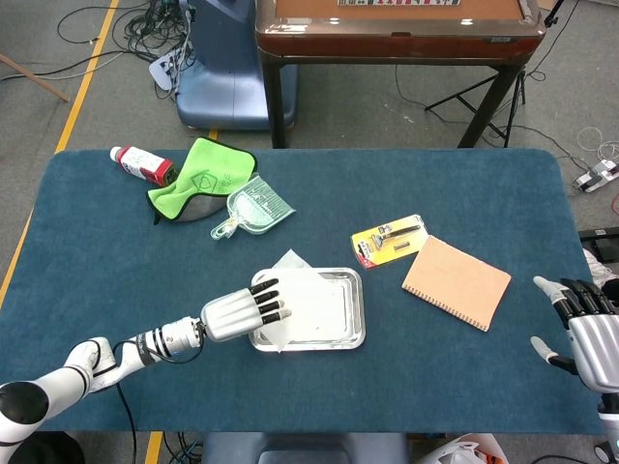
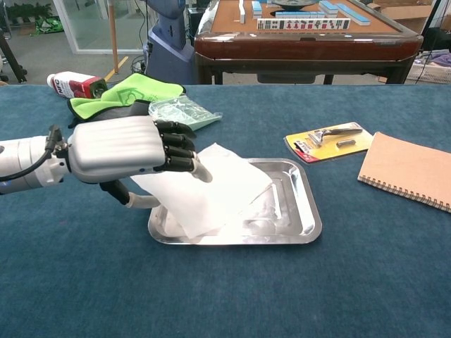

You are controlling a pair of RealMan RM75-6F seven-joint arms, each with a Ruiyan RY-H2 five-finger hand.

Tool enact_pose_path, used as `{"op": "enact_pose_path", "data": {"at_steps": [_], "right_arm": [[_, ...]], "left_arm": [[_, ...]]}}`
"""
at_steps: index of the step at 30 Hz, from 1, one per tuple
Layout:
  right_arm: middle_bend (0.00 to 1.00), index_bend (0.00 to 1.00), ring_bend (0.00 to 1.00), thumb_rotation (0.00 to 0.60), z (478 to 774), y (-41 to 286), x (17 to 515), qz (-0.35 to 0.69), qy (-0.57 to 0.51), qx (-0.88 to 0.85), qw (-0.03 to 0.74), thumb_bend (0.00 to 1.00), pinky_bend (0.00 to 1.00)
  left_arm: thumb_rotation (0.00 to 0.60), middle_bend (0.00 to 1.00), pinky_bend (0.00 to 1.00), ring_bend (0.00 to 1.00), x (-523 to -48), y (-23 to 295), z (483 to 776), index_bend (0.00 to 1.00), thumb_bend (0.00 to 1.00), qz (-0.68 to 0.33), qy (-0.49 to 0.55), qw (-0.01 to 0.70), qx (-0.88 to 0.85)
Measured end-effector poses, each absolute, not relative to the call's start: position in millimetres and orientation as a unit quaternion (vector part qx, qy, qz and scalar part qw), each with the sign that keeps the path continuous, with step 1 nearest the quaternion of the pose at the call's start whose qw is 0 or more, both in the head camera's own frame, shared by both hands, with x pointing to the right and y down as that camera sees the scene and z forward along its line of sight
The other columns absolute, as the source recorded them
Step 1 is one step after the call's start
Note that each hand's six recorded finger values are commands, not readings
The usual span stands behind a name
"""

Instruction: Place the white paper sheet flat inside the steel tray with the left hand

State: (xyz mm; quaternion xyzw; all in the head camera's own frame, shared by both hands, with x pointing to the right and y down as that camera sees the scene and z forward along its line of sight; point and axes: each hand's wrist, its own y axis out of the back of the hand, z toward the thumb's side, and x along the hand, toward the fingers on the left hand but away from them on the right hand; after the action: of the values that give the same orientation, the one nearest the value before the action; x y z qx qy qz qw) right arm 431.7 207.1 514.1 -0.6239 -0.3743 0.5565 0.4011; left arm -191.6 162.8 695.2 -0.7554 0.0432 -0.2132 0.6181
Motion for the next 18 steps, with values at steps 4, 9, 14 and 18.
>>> {"op": "enact_pose_path", "data": {"at_steps": [4,9,14,18], "right_arm": [[0.24,0.17,0.14,0.600,513.4,207.1,431.2,0.556,-0.374,-0.624,0.402,0.19,0.17],[0.24,0.17,0.14,0.600,512.2,207.3,431.5,0.557,-0.375,-0.622,0.403,0.19,0.17],[0.24,0.17,0.14,0.600,512.0,207.4,431.5,0.556,-0.375,-0.622,0.403,0.19,0.17],[0.24,0.17,0.14,0.600,512.4,207.4,432.5,0.557,-0.376,-0.622,0.402,0.19,0.17]], "left_arm": [[0.600,0.27,0.13,0.22,-195.8,161.0,702.3,0.16,0.26,-0.242,0.031,0.623,-0.743],[0.600,0.22,0.13,0.22,-199.8,156.4,704.4,0.07,0.26,-0.276,0.034,0.628,-0.727],[0.600,0.21,0.13,0.22,-204.1,149.8,702.6,0.01,0.26,-0.319,0.046,0.634,-0.703],[0.600,0.21,0.13,0.22,-210.5,146.2,699.6,0.00,0.26,-0.356,0.048,0.627,-0.692]]}}
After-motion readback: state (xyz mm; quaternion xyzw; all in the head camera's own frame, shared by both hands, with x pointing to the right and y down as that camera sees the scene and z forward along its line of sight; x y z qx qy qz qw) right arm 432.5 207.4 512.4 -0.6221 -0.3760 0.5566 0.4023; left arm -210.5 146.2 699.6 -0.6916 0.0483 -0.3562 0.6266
